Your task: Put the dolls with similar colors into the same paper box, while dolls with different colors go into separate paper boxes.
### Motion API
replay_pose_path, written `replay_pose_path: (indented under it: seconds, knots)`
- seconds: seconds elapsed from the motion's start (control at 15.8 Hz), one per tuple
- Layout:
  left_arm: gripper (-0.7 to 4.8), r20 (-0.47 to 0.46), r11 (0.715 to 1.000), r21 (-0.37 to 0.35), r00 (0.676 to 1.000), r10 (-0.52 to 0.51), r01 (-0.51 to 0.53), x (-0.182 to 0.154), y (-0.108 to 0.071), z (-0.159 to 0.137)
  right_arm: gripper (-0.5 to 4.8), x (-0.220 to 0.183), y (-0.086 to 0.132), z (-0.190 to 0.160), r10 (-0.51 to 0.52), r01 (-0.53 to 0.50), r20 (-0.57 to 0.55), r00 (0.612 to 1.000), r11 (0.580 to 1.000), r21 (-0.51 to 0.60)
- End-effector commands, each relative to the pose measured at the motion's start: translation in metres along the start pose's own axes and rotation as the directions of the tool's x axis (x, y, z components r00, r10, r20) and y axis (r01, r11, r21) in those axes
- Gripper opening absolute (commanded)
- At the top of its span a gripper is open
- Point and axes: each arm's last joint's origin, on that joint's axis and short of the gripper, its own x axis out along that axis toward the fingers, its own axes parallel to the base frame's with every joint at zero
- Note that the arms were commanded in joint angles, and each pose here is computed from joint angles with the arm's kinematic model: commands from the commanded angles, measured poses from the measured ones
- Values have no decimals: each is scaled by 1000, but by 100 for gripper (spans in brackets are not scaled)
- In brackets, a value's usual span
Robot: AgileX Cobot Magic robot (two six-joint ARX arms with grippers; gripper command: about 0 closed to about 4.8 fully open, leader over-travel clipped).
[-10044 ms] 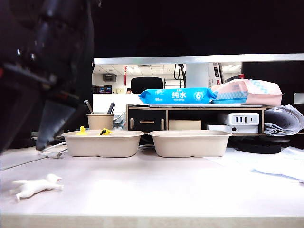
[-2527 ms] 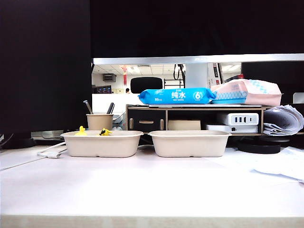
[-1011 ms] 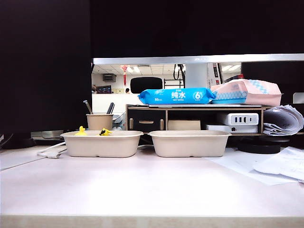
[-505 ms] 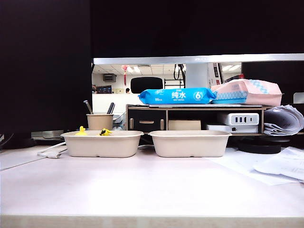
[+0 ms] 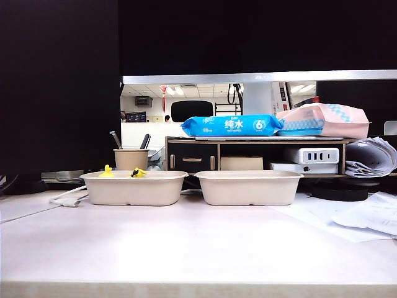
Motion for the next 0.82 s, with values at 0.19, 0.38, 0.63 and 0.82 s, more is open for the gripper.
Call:
replay_pose_path:
  seconds: [0.19,0.38,0.63,0.82]
  knots:
    - [-5,10,1000,-2,1000,-5,5,0,0,1,-6,0,3,2,44,-43,29,999,998,-46]
    - [-5,10,1000,-2,1000,-4,4,0,0,1,-6,0,3,2,44,-43,33,998,998,-46]
    - [-5,10,1000,-2,1000,-5,5,0,0,1,-6,0,3,3,54,-52,42,998,998,-46]
    - [-5,10,1000,-2,1000,-4,4,0,0,1,-5,0,3,3,54,-52,45,998,998,-46]
